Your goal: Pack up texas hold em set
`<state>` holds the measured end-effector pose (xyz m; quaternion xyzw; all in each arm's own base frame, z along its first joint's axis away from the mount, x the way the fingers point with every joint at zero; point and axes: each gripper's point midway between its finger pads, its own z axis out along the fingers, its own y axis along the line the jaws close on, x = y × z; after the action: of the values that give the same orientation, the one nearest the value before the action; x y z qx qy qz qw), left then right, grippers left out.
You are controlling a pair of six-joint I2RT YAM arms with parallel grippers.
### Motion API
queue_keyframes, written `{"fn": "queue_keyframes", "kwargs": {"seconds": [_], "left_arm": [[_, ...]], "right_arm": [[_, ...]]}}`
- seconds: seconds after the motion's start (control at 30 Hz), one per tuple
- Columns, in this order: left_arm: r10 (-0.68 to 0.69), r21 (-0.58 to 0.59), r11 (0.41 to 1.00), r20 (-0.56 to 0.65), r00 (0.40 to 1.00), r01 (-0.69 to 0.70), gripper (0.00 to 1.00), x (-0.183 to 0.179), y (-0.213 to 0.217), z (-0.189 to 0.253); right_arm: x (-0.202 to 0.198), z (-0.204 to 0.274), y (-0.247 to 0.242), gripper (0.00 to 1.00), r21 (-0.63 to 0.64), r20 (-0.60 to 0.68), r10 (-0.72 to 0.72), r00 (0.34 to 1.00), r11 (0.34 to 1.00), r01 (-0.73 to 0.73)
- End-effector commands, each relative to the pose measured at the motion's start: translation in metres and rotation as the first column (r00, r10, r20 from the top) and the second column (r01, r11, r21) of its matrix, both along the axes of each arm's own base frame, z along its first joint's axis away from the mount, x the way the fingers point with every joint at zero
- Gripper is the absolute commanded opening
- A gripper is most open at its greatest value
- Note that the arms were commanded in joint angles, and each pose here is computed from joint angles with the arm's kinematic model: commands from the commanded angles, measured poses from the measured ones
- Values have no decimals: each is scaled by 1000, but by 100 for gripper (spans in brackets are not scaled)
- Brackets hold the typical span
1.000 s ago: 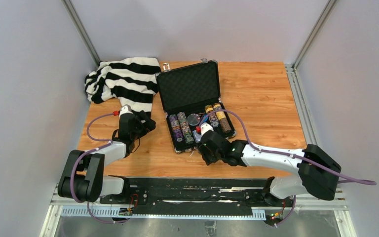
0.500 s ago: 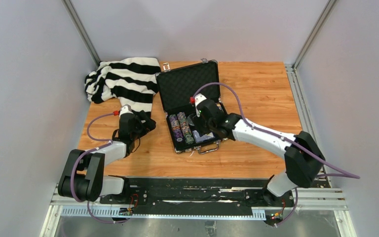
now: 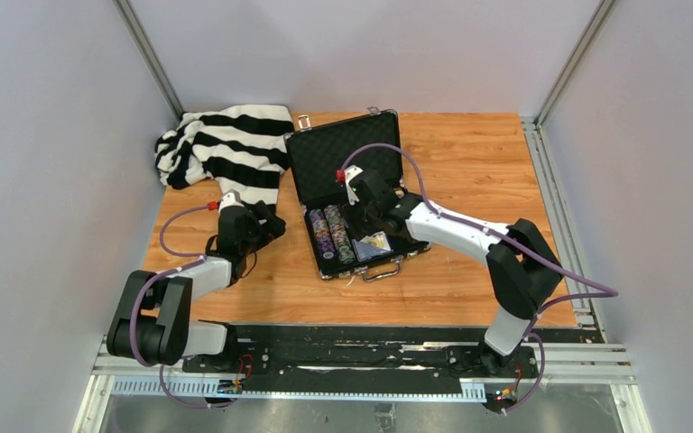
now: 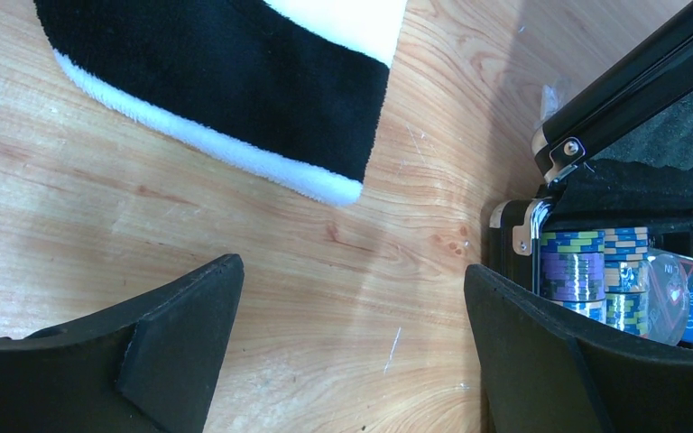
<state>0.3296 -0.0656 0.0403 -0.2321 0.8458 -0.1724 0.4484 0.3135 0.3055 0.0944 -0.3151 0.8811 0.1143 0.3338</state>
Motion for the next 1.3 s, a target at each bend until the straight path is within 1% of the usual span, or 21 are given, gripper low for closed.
{"fn": "queue_keyframes", "kwargs": {"seconds": [0.0, 0.07, 0.17, 0.27, 0.33, 0.4, 0.5, 0.6, 0.7, 0.83, 0.93, 1.03, 1.27], "left_arm": [[-26, -9, 1000, -40, 999, 25, 98, -2, -5, -9], [-29, -11, 1000, -40, 999, 29, 98, -1, -6, -8], [-34, 15, 999, -15, 999, 34, 98, 0, -6, -2], [-41, 71, 997, 28, 999, 39, 98, 0, -8, 8], [-47, 106, 993, 52, 998, 41, 98, 0, -9, 14], [-47, 121, 992, 82, 996, 37, 98, -1, -10, 22], [-37, 153, 988, 155, 987, 13, 99, -4, -6, 41], [-16, 173, 985, 232, 973, -25, 100, -11, 3, 59], [2, 183, 982, 273, 962, -54, 99, -15, 10, 68], [16, 166, 984, 305, 952, -69, 98, -18, 12, 75], [36, 161, 982, 343, 939, -97, 97, -22, 17, 81], [56, 166, 979, 355, 933, -122, 96, -24, 22, 82], [47, 176, 978, 336, 941, -112, 96, -22, 21, 76]], "right_arm": [[-6, 5, -8, 47, 20, 4, -3, 1000, 1000, 3], [-8, 6, -10, 51, 17, 7, -1, 1000, 1000, 1], [-6, 7, -16, 66, -13, 28, -4, 1000, 1000, 5], [4, 22, -21, 71, -29, 86, -16, 996, 999, 19], [13, 36, -21, 72, -26, 127, -21, 992, 999, 24], [27, 51, -22, 72, -5, 160, -46, 986, 999, 48], [49, 66, -24, 71, 71, 158, -85, 984, 995, 75], [80, 77, -36, 70, 130, 164, -154, 974, 982, 134], [118, 89, -51, 68, 174, 201, -229, 952, 965, 196], [162, 104, -68, 65, 223, 279, -284, 917, 948, 225], [187, 114, -79, 63, 232, 356, -302, 884, 945, 229], [207, 116, -87, 60, 238, 365, -322, 873, 939, 247], [236, 124, -91, 55, 252, 402, -342, 849, 933, 257]]}}
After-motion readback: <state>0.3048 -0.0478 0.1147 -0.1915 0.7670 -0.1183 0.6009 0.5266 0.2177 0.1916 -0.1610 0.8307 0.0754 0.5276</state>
